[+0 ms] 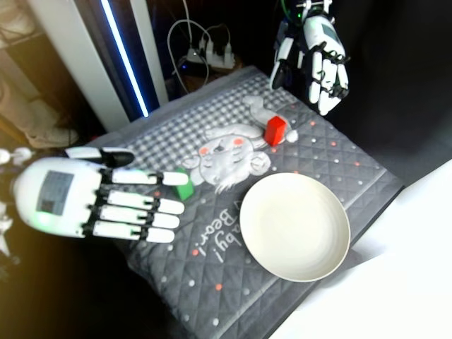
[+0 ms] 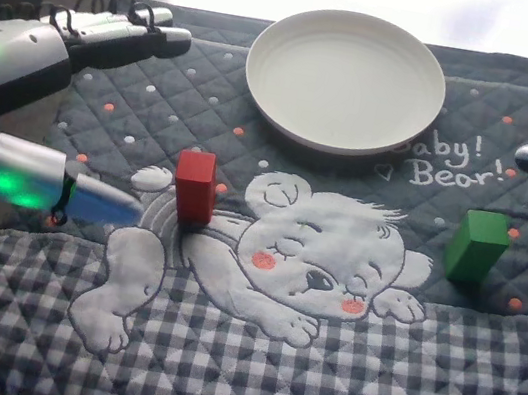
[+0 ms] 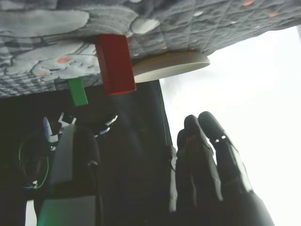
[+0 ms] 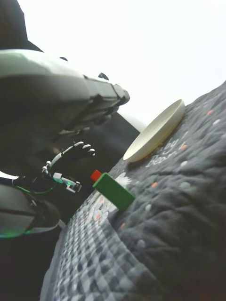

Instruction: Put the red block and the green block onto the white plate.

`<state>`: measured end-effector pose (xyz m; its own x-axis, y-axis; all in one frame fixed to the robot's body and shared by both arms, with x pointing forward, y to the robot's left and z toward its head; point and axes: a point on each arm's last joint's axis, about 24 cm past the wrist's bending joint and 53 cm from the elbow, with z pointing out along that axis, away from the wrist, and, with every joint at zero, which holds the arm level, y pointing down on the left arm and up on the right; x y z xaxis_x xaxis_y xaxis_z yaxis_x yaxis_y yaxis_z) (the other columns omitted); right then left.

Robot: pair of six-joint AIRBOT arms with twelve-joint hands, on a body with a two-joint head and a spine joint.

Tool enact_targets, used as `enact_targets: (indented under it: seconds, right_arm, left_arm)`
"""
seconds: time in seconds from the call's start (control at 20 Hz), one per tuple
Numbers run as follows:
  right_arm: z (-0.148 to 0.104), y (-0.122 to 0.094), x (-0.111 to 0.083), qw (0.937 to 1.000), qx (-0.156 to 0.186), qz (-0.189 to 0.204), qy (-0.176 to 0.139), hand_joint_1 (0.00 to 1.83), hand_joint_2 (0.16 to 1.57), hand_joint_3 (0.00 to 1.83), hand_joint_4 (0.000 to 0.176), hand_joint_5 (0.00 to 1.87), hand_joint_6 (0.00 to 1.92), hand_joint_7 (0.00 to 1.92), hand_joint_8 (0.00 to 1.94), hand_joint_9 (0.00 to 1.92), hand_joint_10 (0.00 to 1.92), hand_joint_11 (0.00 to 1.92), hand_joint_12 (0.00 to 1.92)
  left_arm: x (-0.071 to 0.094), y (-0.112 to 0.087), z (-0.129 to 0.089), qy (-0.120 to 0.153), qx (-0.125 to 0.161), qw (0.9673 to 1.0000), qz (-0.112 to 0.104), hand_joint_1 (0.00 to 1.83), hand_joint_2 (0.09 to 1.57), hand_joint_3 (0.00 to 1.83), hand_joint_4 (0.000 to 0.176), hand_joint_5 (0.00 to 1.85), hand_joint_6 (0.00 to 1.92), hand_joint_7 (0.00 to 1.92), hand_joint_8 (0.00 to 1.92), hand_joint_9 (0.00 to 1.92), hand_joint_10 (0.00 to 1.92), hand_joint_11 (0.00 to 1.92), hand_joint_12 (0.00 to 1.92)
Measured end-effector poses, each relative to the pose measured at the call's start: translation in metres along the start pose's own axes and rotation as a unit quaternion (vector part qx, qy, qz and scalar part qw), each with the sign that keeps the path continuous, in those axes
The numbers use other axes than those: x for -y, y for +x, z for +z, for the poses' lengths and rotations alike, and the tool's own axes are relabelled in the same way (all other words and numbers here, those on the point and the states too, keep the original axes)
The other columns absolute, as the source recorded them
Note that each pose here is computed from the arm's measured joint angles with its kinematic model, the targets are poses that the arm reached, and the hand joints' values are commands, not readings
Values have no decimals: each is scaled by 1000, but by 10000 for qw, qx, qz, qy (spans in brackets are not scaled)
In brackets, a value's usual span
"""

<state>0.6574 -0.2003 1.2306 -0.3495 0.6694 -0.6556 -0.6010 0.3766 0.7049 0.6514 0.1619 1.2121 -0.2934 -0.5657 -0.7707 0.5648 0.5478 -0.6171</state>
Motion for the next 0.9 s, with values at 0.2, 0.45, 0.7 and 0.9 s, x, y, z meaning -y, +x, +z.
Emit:
enact_targets:
  seconds: [0.2, 0.45, 0.7, 0.9]
  right_arm:
    - [3, 8, 1, 10000, -58, 43, -27, 888, 921, 0, 152, 325, 3, 269, 0, 166, 2, 0, 194]
    - [5, 18, 1, 9998, -147, 105, -77, 831, 895, 0, 160, 316, 0, 380, 5, 356, 16, 230, 290]
    - [10, 26, 6, 9994, -152, 282, -121, 811, 868, 11, 134, 323, 0, 413, 0, 410, 0, 238, 557]
    - [12, 27, 10, 9993, -152, 329, -122, 760, 842, 0, 125, 326, 7, 368, 1, 366, 2, 232, 556]
  left_arm:
    - [0, 4, 6, 13, -15, 10000, -50, 731, 881, 1, 29, 83, 2, 23, 2, 44, 3, 0, 579]
    - [12, 19, 21, 230, -127, 9996, -41, 661, 855, 0, 73, 5, 3, 0, 0, 0, 0, 0, 280]
    - [17, 26, 35, 310, -194, 9993, -44, 730, 825, 3, 78, 98, 3, 98, 4, 123, 3, 0, 628]
    - [18, 36, 42, 312, -303, 9990, -34, 739, 814, 0, 80, 88, 1, 121, 3, 136, 3, 0, 762]
